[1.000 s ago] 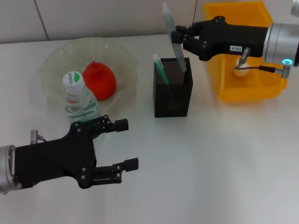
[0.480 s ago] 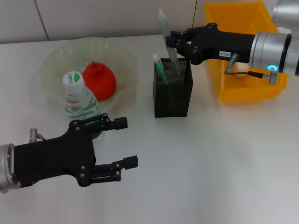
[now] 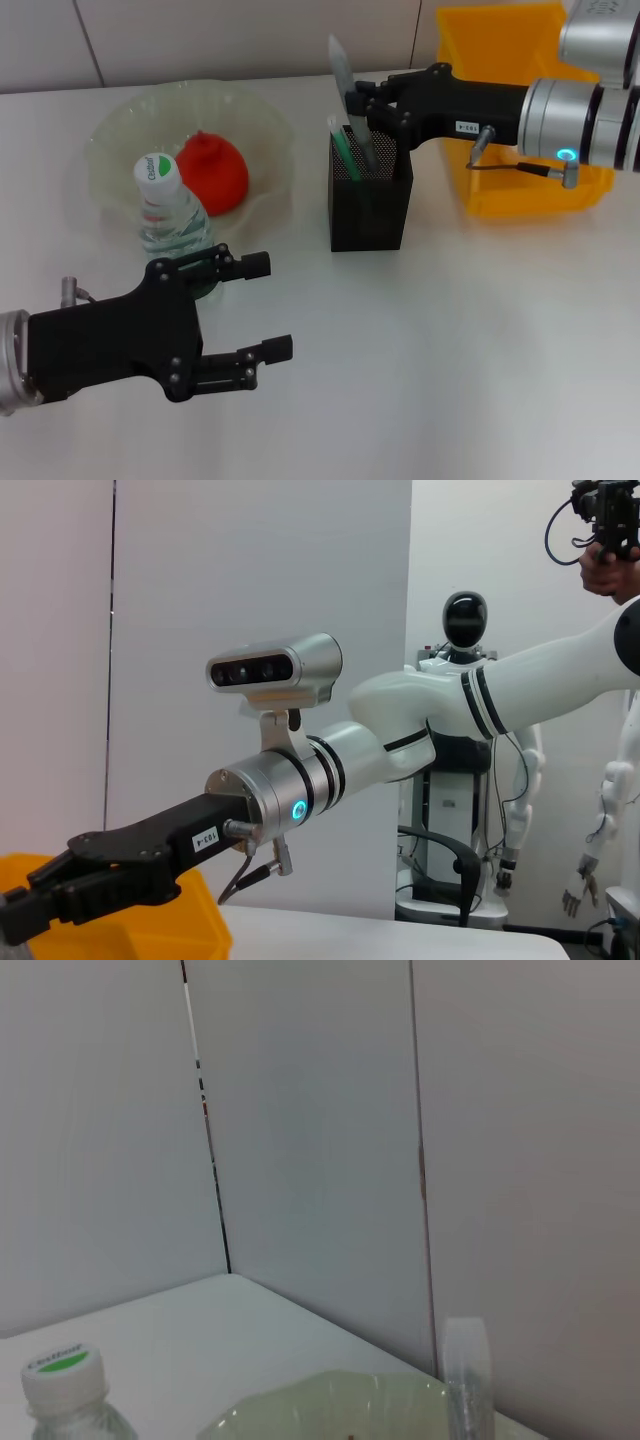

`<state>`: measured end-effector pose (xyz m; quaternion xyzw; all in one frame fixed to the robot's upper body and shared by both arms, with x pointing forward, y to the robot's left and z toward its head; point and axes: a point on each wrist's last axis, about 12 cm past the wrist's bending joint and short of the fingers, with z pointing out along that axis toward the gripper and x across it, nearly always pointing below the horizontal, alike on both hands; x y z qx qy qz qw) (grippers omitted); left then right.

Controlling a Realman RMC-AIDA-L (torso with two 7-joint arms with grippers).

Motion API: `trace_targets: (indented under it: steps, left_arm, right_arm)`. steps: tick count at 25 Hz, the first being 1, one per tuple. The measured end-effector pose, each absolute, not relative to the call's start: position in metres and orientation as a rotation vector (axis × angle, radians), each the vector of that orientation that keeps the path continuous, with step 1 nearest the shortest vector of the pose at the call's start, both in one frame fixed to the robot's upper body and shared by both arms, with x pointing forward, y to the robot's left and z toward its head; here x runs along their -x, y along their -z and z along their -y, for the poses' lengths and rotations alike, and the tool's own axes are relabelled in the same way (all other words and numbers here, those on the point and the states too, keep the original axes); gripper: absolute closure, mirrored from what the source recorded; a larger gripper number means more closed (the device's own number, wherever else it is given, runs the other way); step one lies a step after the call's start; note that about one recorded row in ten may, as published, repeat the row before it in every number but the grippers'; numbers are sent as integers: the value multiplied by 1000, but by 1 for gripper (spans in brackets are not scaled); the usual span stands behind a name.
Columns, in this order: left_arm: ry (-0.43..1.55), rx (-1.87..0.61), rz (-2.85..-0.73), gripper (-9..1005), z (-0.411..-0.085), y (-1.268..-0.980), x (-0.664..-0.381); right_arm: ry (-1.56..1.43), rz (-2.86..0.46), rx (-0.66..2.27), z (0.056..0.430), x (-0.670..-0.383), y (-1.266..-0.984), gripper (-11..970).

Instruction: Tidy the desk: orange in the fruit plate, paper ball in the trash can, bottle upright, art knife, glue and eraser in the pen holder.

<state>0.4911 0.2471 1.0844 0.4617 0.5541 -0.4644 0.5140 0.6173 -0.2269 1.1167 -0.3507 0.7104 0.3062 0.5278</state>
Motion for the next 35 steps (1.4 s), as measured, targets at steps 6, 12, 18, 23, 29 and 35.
trace_targets:
  steps: [6, 12, 18, 23, 29, 35]
  left_arm:
    - [1116, -1109, -1332, 194, -247, -1084, -491]
    - [1119, -1111, -1334, 194, -247, -1084, -491]
    - [1119, -1112, -1337, 194, -247, -1083, -490]
    - [1115, -1099, -1342, 194, -250, -1084, -490]
    - [1097, -1064, -1342, 194, -257, -1086, -491]
    - [1090, -1073, -1357, 194, -264, -1091, -496]
  right_arm:
    - [-714, -1711, 841, 227, -618, -1115, 770]
    - [-705, -1714, 831, 229, -618, -1114, 725]
    - [-703, -1699, 827, 231, -618, -1117, 579]
    - [-682, -1682, 835, 237, -616, -1120, 355]
    - [-673, -1634, 852, 252, -603, -1127, 207]
    - [-701, -1599, 903, 267, -580, -1127, 179]
